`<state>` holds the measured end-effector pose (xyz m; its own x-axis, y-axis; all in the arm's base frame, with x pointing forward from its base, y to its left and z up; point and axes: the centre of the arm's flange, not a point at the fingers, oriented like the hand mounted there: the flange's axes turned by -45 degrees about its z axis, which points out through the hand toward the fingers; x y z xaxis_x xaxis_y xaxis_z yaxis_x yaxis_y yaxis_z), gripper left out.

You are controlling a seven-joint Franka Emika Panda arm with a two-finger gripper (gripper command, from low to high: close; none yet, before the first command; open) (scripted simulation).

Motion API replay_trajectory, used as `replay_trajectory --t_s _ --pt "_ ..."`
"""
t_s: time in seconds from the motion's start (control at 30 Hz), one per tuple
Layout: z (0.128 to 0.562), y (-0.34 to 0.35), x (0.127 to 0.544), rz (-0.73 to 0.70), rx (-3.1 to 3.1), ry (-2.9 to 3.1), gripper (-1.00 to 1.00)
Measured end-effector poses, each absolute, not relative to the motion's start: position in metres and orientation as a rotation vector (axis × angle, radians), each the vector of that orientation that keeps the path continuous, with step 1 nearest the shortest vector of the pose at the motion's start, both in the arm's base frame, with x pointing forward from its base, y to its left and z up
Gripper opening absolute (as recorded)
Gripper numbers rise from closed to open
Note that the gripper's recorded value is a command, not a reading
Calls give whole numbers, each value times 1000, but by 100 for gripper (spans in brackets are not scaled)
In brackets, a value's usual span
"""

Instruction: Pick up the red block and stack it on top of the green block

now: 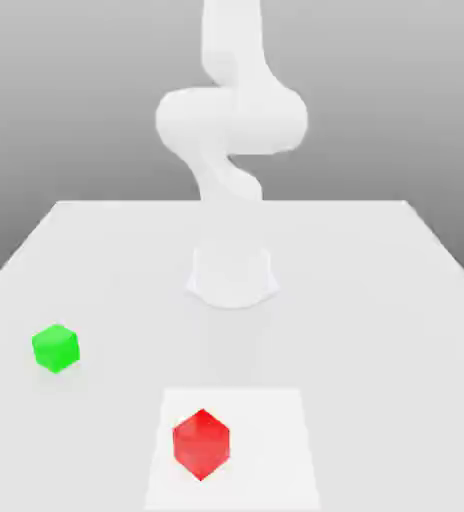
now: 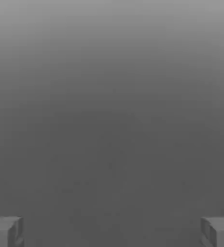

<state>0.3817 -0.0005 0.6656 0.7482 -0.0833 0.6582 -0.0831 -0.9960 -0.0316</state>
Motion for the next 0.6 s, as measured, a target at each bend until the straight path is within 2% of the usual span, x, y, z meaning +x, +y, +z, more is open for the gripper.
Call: replay_trajectory --t_s 0.13,0.3,0.43,0.6 --pt "584 -7 428 -911 -2995 339 0" --pt "480 -19 461 -670 -3027 579 0" --pt "395 -29 468 -474 -3022 769 0" --pt "293 -38 456 -224 -2977 1003 0"
